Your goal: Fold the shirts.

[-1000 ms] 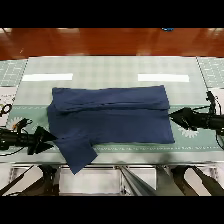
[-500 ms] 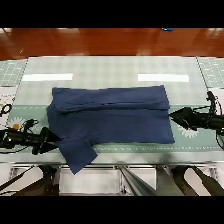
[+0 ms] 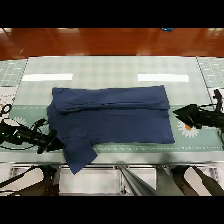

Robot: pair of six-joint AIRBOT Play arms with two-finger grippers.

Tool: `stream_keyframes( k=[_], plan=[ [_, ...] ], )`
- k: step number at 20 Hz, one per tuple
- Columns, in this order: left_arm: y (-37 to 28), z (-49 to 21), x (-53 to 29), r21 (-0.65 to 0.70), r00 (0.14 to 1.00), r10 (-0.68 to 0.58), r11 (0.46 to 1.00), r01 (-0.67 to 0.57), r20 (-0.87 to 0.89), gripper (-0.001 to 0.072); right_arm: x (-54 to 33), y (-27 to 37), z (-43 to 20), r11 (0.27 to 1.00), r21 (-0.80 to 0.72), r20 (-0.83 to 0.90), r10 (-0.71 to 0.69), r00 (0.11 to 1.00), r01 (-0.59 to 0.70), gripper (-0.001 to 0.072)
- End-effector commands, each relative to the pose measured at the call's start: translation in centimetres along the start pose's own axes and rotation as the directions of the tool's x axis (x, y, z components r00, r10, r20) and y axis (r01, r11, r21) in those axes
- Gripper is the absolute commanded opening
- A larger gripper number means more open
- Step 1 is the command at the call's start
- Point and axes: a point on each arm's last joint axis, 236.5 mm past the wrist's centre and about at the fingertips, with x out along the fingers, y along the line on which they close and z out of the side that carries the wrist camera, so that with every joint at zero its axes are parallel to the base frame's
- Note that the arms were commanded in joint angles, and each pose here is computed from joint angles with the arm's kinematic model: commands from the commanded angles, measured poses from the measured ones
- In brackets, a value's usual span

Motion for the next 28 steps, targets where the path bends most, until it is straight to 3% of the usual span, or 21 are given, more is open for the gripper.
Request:
stream_keyframes(
  k=[1,3,6,14,26,28],
  plan=[
    [0.4,1.6,0.0,0.008,0.997,0.025,1.000,-0.026,0.066,0.0020,-2.0,-3.6,-1.3,0.988,0.087,-0.063,-0.123,0.990,0.128,0.0416],
    [0.3,1.5,0.0,0.007,0.998,0.022,1.000,-0.023,0.061,0.0020,-3.0,-7.6,-3.9,0.935,0.143,-0.176,-0.297,0.938,0.323,0.0415],
    [0.3,1.4,0.0,0.008,0.998,0.020,1.000,-0.021,0.059,0.0020,-4.1,-10.0,-7.4,0.889,0.136,-0.310,-0.381,0.871,0.437,0.0415],
    [0.3,1.4,0.0,0.007,0.998,0.020,1.000,-0.021,0.060,0.0020,-0.6,-11.0,-10.0,0.911,0.182,-0.417,-0.269,0.868,0.370,0.0415],
    [0.3,2.1,-0.1,0.013,0.996,0.020,1.000,-0.021,0.087,0.0020,4.3,-9.1,-6.8,0.938,0.311,-0.341,-0.043,0.939,0.156,0.0398],
    [0.3,2.3,-0.1,0.013,0.995,0.022,1.000,-0.023,0.096,0.0020,4.4,-8.5,-6.5,0.951,0.286,-0.329,-0.016,0.944,0.116,0.0182]
  ],
)
